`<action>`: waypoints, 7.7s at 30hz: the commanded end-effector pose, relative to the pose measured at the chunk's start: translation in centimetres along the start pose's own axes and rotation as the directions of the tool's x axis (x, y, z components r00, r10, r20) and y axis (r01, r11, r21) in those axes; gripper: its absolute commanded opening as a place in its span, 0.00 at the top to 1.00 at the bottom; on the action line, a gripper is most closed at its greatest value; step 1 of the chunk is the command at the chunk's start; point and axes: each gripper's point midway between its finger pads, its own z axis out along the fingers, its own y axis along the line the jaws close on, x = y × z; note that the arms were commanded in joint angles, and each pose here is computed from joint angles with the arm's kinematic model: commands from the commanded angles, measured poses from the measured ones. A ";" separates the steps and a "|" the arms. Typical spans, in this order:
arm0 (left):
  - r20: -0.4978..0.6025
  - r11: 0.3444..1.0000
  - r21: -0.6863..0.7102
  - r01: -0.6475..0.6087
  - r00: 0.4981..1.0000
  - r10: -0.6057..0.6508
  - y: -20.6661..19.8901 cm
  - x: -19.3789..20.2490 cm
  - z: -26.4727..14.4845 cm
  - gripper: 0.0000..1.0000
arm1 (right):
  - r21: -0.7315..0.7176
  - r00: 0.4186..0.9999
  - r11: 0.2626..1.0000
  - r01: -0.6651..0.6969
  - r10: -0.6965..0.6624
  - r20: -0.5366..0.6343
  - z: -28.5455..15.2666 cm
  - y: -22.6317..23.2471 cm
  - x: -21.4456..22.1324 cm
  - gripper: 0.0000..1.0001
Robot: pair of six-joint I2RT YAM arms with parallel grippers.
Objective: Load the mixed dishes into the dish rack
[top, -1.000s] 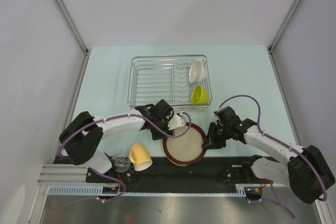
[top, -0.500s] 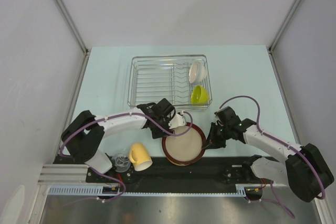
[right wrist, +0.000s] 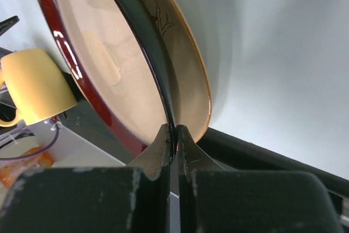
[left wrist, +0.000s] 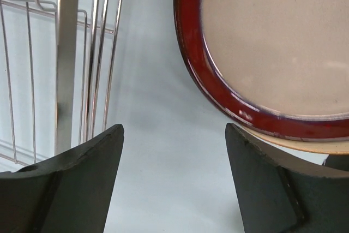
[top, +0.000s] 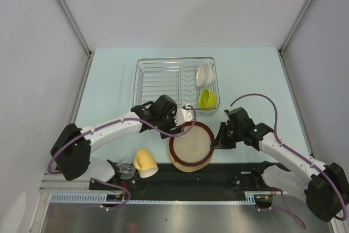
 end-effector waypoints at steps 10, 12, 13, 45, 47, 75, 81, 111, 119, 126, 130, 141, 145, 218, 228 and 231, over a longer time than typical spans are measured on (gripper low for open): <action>0.284 0.965 -0.045 0.257 0.930 -0.235 7.6 -4.3 -9.3 0.19 | 0.166 0.865 0.902 0.399 -0.430 0.258 -5.9 5.9 -4.9 1.00; 0.303 0.959 -0.046 0.280 0.919 -0.254 8.3 -4.3 -9.9 0.19 | 0.184 0.822 0.861 0.474 -0.507 0.258 -6.3 7.8 -4.3 1.00; 0.310 0.951 -0.049 0.304 0.910 -0.275 8.8 -4.0 -10.2 0.19 | 0.258 0.802 0.837 0.482 -0.540 0.254 -6.3 7.3 -4.7 1.00; 0.361 0.869 -0.089 0.486 0.829 -0.427 12.7 0.6 -12.3 0.19 | 0.835 0.062 0.433 0.340 -0.896 0.440 -20.6 23.4 -23.0 1.00; 0.359 0.866 -0.085 0.493 0.826 -0.434 12.7 1.0 -12.2 0.19 | 0.856 0.043 0.407 0.318 -0.909 0.416 -20.1 23.4 -24.8 1.00; 0.335 0.820 -0.054 0.570 0.784 -0.523 13.2 4.2 -10.1 0.20 | 0.971 -0.304 -0.027 0.240 -0.951 0.048 -12.9 26.9 -33.4 1.00; 0.336 0.817 -0.054 0.574 0.781 -0.526 13.2 4.4 -10.1 0.20 | 0.952 -0.382 -0.080 0.294 -0.923 0.041 -13.1 26.7 -33.3 1.00; 0.324 0.814 -0.053 0.578 0.781 -0.534 13.2 4.8 -9.5 0.20 | 0.911 -0.444 -0.120 0.394 -0.893 0.074 -10.4 23.5 -35.3 1.00; 0.326 0.812 -0.051 0.581 0.778 -0.537 13.1 4.8 -9.5 0.20 | 0.883 -0.403 -0.107 0.456 -0.910 0.099 -7.7 22.4 -35.2 1.00; 0.329 0.815 -0.061 0.577 0.782 -0.529 13.2 4.9 -9.7 0.20 | 0.868 -0.382 -0.105 0.486 -0.918 0.103 -5.4 21.3 -35.3 1.00; 0.325 0.816 -0.062 0.574 0.785 -0.527 13.2 4.9 -9.6 0.20 | 0.859 -0.362 -0.099 0.503 -0.926 0.106 -4.5 20.5 -35.5 1.00; 0.330 0.817 -0.069 0.573 0.786 -0.523 13.5 5.0 -9.9 0.20 | 0.837 -0.308 -0.073 0.543 -0.944 0.117 -1.5 18.7 -35.8 1.00; 0.332 0.816 -0.067 0.574 0.784 -0.524 13.5 4.9 -10.0 0.20 | 0.826 -0.274 -0.036 0.562 -0.951 0.145 -0.8 18.0 -35.9 1.00; -0.010 0.983 0.056 -0.172 0.985 0.173 -1.9 4.7 0.9 0.18 | -0.085 0.992 0.991 -0.100 0.106 0.072 2.3 -1.7 -0.3 0.44; 0.012 0.985 0.074 -0.156 0.988 0.155 -3.9 3.3 2.8 0.19 | -0.150 0.975 0.968 -0.203 0.213 0.055 3.4 -0.8 -0.3 0.46; 0.012 0.984 0.085 -0.155 0.988 0.154 -4.3 2.7 3.3 0.19 | -0.132 0.972 0.966 -0.222 0.231 0.051 3.8 -1.3 0.1 0.47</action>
